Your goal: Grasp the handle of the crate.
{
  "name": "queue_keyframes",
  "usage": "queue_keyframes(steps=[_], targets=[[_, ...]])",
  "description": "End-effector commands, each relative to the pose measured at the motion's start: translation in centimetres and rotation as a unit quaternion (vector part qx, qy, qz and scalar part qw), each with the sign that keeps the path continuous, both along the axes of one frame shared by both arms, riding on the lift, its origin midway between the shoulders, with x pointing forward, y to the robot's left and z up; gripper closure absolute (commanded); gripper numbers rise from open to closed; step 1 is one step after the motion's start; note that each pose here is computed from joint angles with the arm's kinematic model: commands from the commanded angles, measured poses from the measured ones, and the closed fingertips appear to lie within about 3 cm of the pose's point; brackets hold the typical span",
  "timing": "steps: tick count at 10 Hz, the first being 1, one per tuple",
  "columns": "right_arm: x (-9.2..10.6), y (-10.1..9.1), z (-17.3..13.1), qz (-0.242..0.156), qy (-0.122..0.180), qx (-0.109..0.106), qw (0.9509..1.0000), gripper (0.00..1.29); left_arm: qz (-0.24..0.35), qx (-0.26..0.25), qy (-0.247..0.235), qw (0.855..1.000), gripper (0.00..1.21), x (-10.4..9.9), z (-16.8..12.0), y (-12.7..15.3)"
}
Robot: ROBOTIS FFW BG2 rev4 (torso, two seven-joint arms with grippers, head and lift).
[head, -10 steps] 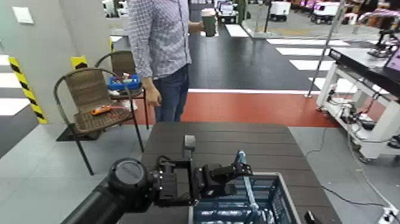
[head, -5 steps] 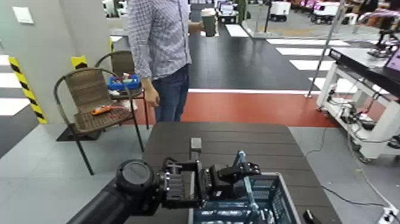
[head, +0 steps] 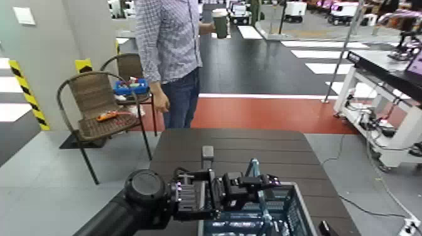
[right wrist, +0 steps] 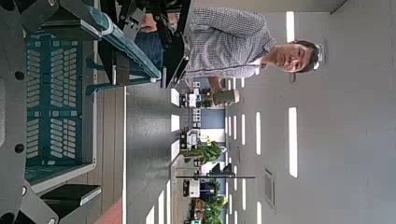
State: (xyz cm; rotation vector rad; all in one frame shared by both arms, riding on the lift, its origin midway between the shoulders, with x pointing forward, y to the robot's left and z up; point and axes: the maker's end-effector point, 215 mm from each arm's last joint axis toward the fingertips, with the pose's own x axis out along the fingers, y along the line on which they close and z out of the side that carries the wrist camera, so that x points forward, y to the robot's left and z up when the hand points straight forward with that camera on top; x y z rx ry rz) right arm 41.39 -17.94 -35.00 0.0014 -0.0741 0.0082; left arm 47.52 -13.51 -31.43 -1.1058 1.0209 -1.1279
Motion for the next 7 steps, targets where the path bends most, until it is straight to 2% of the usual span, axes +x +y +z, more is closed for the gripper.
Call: queue_keyframes(steps=[1, 7], targets=[[0.0, -0.05, 0.09, 0.0, -0.002, 0.0, 1.0, 0.15, 0.003, -0.004, 0.003, 1.0, 1.19, -0.03, -0.21, 0.12], [-0.05, -0.12, 0.18, -0.001, -0.003, 0.001, 1.0, 0.15, 0.006, -0.011, 0.003, 1.0, 1.19, -0.05, 0.02, 0.25]])
